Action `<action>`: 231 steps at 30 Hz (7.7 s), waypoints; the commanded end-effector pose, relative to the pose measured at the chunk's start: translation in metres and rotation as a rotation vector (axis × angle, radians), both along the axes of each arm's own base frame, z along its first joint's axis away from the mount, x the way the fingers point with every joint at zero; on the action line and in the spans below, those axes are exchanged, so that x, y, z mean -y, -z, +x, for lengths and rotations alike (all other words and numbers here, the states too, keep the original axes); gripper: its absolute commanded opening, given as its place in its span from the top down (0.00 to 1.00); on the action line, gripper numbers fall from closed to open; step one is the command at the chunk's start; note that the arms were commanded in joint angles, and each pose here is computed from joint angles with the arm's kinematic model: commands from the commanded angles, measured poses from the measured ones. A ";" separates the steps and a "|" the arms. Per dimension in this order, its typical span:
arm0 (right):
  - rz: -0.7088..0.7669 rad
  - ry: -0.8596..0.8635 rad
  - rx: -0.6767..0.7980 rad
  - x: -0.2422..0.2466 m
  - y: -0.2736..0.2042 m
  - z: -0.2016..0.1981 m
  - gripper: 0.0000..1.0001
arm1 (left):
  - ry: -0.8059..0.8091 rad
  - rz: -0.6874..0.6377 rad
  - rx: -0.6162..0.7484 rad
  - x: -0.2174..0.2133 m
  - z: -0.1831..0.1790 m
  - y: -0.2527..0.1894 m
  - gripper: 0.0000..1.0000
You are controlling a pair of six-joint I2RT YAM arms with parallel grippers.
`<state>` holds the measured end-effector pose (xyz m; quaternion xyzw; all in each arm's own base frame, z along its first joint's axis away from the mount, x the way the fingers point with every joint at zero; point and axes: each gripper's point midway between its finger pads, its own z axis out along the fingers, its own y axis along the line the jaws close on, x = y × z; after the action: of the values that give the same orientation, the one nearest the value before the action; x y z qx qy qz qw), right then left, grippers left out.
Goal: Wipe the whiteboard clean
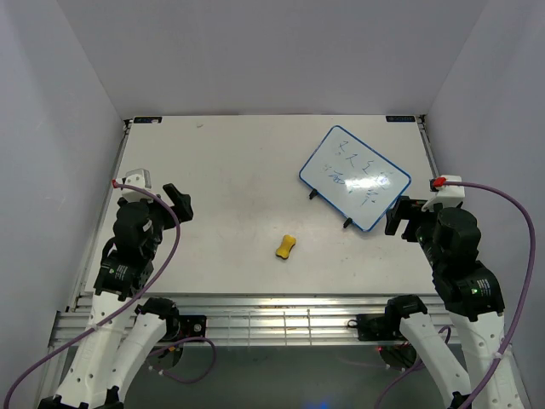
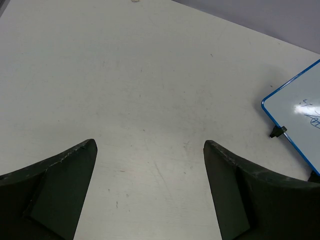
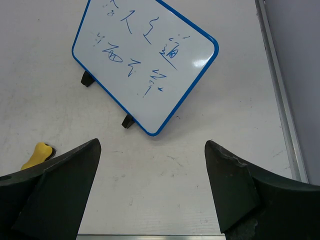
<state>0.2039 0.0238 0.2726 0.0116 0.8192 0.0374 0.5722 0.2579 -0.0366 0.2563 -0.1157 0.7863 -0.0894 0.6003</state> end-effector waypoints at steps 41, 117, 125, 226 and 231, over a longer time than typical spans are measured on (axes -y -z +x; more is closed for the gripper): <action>-0.117 -0.442 -0.346 -0.041 0.060 0.275 0.10 | 0.173 -0.030 -0.027 0.033 0.003 0.017 0.02; 0.093 -0.704 -0.281 -0.080 -0.029 0.216 0.92 | 0.075 0.031 -0.075 0.023 0.005 0.030 0.02; 0.125 -0.690 -0.125 -0.103 -0.080 0.174 0.92 | -0.015 0.005 -0.035 0.008 0.001 0.019 0.02; 0.410 -0.680 -0.342 -0.158 0.067 0.023 0.92 | 0.533 0.065 -0.076 0.216 -0.016 0.050 0.83; 0.451 -0.706 -0.323 -0.189 0.069 0.028 0.92 | 0.548 -0.036 0.061 0.204 -0.022 0.005 0.83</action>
<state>0.2167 0.1899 0.1767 -0.1481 0.8567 0.3687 0.3289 0.2367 -0.2488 0.2476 0.1017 0.7764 -0.2612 0.5645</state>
